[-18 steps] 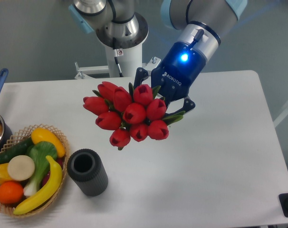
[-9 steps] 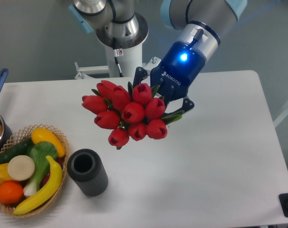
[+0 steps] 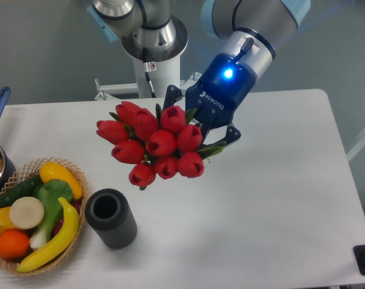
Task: Insert the flowers into the vase
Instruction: 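Carry the tulip bouquet over the black vase, stems pointing down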
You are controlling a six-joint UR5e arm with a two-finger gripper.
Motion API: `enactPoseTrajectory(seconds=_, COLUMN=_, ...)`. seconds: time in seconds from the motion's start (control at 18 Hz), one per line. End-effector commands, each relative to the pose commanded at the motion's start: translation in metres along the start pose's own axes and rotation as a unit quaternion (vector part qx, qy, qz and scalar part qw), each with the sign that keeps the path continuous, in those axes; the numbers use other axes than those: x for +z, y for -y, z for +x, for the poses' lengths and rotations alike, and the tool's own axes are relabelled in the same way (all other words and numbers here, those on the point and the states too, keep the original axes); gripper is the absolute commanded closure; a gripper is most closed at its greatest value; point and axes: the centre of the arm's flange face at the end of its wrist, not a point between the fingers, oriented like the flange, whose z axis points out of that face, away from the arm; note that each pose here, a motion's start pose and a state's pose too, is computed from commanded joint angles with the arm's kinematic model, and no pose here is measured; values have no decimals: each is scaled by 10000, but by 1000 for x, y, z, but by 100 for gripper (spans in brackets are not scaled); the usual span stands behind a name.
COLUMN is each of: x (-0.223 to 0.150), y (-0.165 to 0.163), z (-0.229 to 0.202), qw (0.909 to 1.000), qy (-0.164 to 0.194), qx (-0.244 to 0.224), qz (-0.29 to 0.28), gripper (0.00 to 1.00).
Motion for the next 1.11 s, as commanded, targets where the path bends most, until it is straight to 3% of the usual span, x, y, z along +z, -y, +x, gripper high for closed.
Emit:
enactPoseTrajectory(seconds=0.17, x=6, y=2, z=4, qw=9999, qy=-84, qx=116, qz=79, gripper=60)
enactPoseTrajectory(seconds=0.39, x=18, y=5, z=0, qw=9971, qy=-561, qx=211, qz=472, gripper=60)
enactPoseTrajectory(seconds=0.61, x=59, y=-1, z=13, qw=9921, qy=-1029, qx=436, qz=573, gripper=60)
enactPoseTrajectory(seconds=0.83, x=86, y=-19, z=22, qw=9873, qy=-1391, qx=376, qz=675, gripper=60)
enactPoseTrajectory(seconds=1.11, x=88, y=-31, z=29, qw=9787, qy=-1769, qx=132, qz=1035, gripper=61)
